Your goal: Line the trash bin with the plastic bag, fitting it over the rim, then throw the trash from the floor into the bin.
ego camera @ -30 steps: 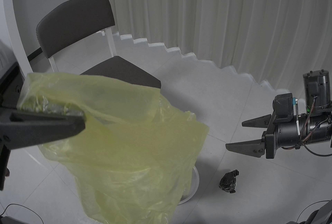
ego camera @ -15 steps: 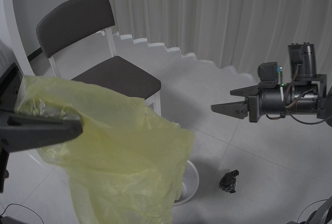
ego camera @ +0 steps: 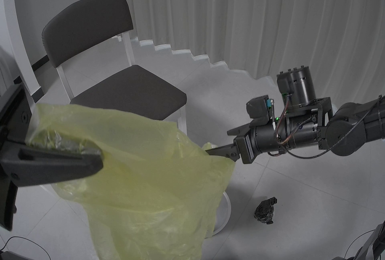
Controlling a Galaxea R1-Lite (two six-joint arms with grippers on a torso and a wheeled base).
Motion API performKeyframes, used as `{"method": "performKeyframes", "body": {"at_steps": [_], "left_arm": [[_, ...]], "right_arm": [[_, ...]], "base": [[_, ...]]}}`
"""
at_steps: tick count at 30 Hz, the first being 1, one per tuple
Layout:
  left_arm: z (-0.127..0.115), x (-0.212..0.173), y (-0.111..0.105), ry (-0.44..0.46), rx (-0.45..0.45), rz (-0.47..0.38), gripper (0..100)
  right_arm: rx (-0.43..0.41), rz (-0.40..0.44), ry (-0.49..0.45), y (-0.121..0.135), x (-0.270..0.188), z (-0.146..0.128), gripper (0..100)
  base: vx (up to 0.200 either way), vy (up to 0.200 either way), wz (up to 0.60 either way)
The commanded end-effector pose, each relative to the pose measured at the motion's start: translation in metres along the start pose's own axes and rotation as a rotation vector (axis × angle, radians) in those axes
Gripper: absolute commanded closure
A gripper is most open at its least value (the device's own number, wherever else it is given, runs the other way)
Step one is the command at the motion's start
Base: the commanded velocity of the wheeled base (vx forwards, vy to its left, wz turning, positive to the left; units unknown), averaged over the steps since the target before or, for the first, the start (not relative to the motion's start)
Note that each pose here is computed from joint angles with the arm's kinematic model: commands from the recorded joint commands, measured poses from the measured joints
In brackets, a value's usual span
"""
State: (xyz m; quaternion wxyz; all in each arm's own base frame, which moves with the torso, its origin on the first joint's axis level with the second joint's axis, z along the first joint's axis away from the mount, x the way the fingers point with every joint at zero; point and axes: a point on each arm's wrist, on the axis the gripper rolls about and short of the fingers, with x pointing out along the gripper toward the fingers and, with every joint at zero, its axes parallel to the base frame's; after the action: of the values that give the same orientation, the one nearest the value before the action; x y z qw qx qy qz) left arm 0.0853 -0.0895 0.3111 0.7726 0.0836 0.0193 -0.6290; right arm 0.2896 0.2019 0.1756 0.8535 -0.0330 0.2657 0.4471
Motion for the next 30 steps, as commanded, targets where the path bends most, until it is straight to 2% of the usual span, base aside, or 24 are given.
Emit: {"method": "performKeyframes", "body": {"at_steps": [1, 7, 12, 18, 30], "left_arm": [[-0.001, 0.0, 0.0, 0.003, -0.001, 0.005, 100], [0.011, 0.001, 0.008, -0.028, 0.023, 0.04, 100], [0.023, 0.004, 0.015, -0.052, 0.04, 0.056, 100], [0.025, 0.006, 0.018, -0.054, 0.042, 0.061, 100], [0.051, -0.006, 0.014, -0.133, 0.105, 0.076, 100]], "right_arm": [[-0.002, 0.024, 0.034, 0.012, -0.013, -0.014, 0], [-0.014, 0.052, 0.076, 0.034, -0.046, -0.039, 0], [-0.025, 0.057, 0.072, 0.044, -0.072, -0.053, 0], [-0.043, 0.084, 0.075, 0.061, -0.096, -0.069, 0], [-0.03, 0.063, 0.086, 0.061, -0.112, -0.086, 0]], "base": [[0.0, 0.0, 0.0], [0.0, 0.0, 0.0], [0.0, 0.0, 0.0], [0.0, 0.0, 0.0], [0.0, 0.0, 0.0]]}}
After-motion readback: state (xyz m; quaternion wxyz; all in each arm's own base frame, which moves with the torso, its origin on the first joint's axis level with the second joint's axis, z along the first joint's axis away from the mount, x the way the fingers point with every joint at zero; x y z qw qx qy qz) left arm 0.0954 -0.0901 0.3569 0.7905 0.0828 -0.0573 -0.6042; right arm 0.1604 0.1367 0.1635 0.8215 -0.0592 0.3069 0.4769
